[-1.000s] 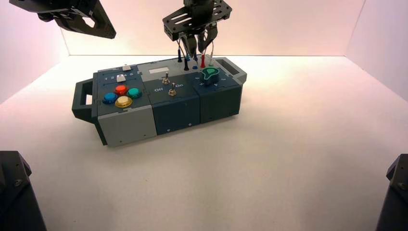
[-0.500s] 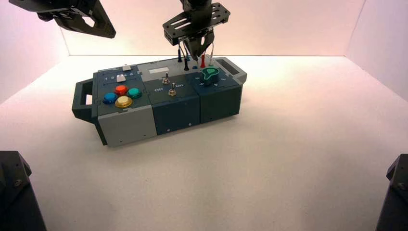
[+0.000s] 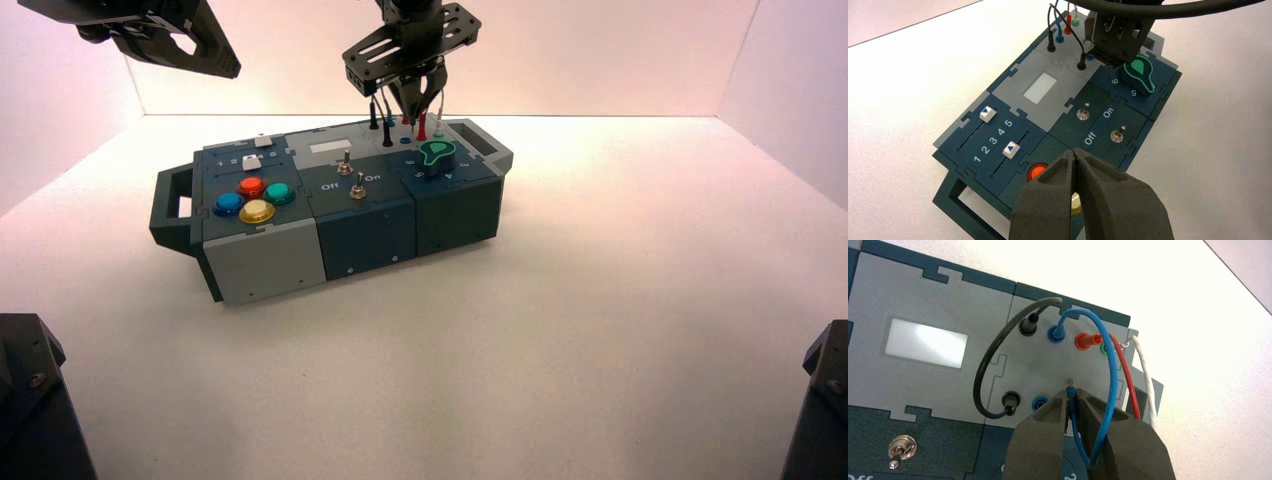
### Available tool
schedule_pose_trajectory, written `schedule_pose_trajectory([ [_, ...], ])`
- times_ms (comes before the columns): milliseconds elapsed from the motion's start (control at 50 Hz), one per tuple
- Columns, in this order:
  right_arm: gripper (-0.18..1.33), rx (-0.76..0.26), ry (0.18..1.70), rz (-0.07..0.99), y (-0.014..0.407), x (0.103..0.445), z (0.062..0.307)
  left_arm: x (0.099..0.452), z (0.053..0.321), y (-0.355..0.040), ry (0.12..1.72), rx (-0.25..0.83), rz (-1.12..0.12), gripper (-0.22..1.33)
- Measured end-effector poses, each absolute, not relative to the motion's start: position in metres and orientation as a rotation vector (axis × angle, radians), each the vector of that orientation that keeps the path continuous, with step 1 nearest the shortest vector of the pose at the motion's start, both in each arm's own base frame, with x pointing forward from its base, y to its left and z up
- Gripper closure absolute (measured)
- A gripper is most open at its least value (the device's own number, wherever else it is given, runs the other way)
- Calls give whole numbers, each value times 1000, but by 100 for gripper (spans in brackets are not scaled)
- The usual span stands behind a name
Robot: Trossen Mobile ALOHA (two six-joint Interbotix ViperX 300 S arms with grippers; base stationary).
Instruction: Insert the blue wire.
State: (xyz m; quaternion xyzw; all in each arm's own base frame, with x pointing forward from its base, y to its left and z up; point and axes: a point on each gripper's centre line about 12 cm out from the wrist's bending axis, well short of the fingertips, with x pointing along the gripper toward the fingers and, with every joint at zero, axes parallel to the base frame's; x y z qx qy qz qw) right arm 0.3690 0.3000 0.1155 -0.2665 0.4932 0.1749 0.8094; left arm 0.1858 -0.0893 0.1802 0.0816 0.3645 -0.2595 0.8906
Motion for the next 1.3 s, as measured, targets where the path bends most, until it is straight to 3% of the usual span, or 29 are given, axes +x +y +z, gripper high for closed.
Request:
schedule_pose_trajectory([
  [520,114,-500,1076,383,297,359,149,184,181,-90,760,171,-548,128],
  [860,114,-456,1160,450,309,353,163,181,185,-89,746,174,-556,128],
  [1300,114,-481,1222,424,307,353,160,179,188,-89,732,186,-566,128],
])
